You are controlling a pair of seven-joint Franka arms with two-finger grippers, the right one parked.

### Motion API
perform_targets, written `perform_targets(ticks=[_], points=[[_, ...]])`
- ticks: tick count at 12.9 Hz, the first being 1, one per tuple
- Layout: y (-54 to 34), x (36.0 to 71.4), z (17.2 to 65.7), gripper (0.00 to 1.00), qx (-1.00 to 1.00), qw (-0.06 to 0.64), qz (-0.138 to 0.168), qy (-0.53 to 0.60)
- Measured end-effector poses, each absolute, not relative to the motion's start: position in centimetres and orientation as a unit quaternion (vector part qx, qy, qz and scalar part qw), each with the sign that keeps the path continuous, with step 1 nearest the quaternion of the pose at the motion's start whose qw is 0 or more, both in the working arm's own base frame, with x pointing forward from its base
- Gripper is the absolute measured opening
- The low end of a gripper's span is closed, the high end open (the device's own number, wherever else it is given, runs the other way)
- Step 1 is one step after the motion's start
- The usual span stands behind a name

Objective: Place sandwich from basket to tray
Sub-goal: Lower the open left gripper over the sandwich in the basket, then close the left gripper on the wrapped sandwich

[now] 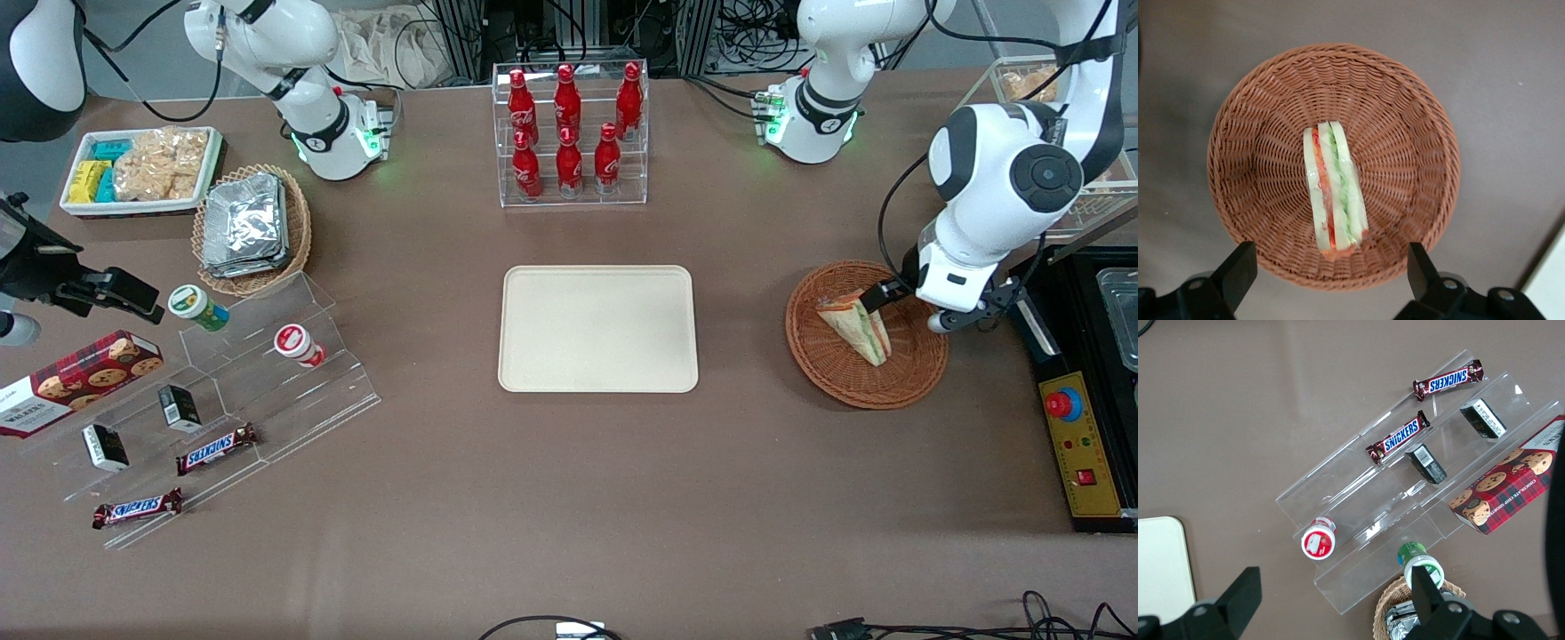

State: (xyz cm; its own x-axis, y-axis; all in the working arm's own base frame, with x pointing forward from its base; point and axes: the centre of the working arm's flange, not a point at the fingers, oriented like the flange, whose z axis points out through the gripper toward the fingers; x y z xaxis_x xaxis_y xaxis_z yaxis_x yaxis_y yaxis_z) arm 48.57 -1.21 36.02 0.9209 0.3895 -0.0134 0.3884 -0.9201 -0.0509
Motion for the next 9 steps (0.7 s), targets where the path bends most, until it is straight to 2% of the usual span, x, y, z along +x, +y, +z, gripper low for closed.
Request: perform_targets(ticks=[3, 9], points=[[-0.2, 47.4, 33.5, 1.0, -0.977, 0.018, -0.006, -0.211], [-0.3, 46.5, 30.1, 1.0, -0.969, 0.012, -0.008, -0.245]])
